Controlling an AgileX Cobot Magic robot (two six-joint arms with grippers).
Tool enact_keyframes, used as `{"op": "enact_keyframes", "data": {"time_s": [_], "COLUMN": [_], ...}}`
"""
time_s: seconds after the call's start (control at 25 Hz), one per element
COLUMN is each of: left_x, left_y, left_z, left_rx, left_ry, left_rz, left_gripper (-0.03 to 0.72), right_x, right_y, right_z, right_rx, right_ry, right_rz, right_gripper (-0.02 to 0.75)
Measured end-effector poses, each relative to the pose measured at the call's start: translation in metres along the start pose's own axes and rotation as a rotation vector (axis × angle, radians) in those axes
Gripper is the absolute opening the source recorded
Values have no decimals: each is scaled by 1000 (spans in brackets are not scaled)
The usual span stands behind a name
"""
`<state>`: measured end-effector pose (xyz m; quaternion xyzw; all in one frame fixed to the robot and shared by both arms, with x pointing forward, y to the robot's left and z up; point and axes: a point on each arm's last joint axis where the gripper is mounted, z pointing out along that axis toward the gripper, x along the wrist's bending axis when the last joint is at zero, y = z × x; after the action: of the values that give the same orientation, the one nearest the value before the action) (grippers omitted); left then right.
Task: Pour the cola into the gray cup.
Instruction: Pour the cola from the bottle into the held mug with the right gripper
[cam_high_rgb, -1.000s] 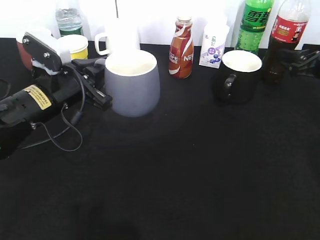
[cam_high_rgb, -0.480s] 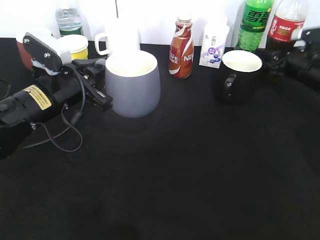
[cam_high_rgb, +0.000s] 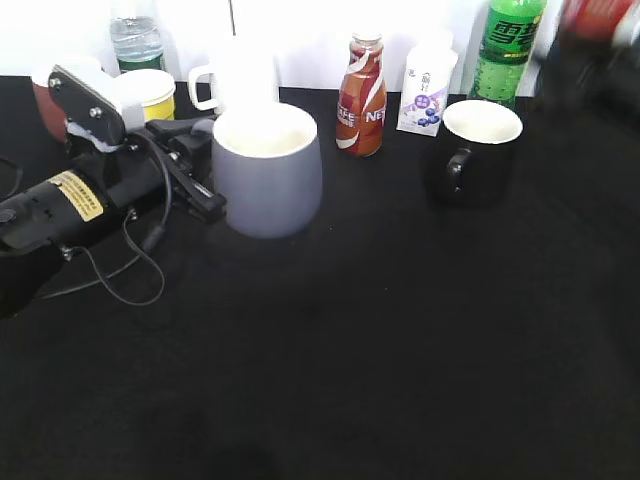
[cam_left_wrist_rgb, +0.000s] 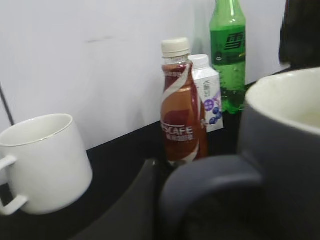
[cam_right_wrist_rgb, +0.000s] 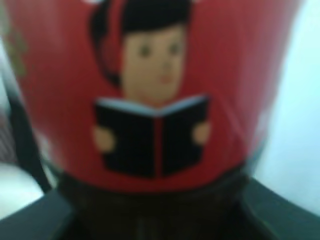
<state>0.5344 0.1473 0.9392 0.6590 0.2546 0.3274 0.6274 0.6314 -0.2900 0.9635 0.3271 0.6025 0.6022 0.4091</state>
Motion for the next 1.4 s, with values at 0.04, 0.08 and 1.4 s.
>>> {"op": "enact_keyframes", "data": {"time_s": [0.04,0.08,1.4], "left_x": [-1,-2,-20], "left_y": [0,0,24], "left_z": [0,0,-51], "left_rx": [1,1,-13], "left_ry": [-16,-26,-54], "left_rz": [7,7,76], "left_gripper": [51,51,51], "right_x": [4,11,165], "right_y": [22,46,77], "right_z": [-5,-8,24], "right_rx": [-38,-65,-171], "right_ry": [19,52,300], "right_rz": [-42,-81,-1366], "right_gripper": [407,407,405]}}
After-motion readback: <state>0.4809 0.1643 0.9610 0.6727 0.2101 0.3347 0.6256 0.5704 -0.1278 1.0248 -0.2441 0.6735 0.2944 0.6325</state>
